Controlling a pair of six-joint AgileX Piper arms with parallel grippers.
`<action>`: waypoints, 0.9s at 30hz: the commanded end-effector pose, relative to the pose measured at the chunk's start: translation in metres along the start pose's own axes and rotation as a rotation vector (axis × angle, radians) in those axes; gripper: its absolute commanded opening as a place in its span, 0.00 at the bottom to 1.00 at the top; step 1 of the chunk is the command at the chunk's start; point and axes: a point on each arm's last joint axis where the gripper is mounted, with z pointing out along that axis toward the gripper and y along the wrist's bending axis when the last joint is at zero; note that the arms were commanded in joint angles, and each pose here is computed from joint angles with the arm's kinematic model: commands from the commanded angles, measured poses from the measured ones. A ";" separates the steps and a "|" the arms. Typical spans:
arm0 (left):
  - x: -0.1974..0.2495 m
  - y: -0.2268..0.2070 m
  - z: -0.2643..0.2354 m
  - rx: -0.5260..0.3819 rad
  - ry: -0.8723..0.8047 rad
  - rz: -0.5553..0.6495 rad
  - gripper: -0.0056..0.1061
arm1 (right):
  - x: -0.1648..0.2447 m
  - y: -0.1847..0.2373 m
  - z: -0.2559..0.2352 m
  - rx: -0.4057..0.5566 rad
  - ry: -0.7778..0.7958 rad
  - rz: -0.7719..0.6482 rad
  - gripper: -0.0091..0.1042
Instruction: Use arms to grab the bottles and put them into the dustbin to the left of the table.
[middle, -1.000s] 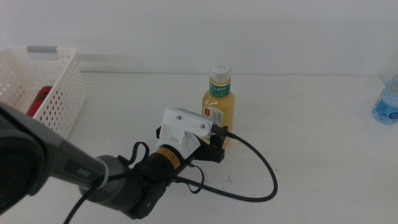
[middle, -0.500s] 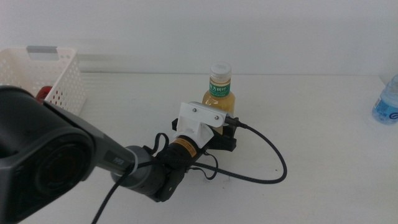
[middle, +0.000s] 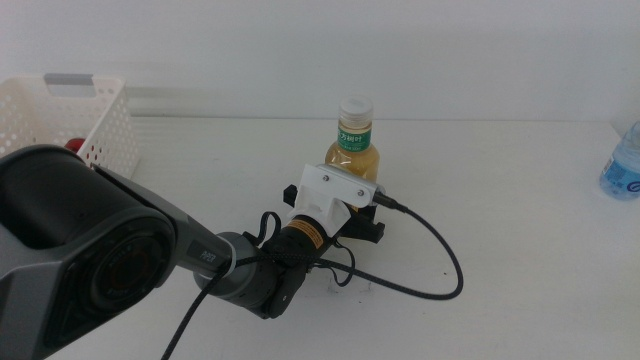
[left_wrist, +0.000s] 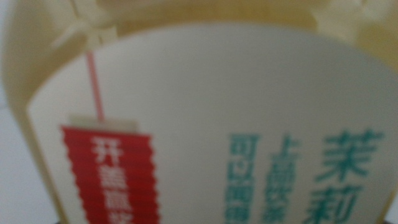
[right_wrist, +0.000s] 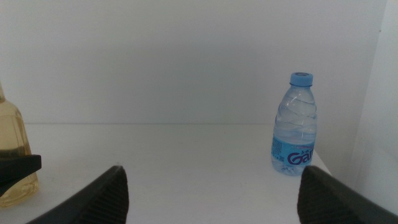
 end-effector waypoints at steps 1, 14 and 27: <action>-0.012 0.001 -0.003 -0.010 -0.057 0.011 0.52 | 0.000 0.000 0.000 0.004 -0.009 -0.007 0.89; -0.079 0.002 -0.116 0.009 -0.025 -0.052 0.04 | 0.000 0.000 0.000 0.004 -0.009 -0.007 0.89; -0.175 0.019 -0.203 -0.035 0.558 -0.062 0.04 | 0.000 0.000 0.000 0.004 -0.009 -0.007 0.89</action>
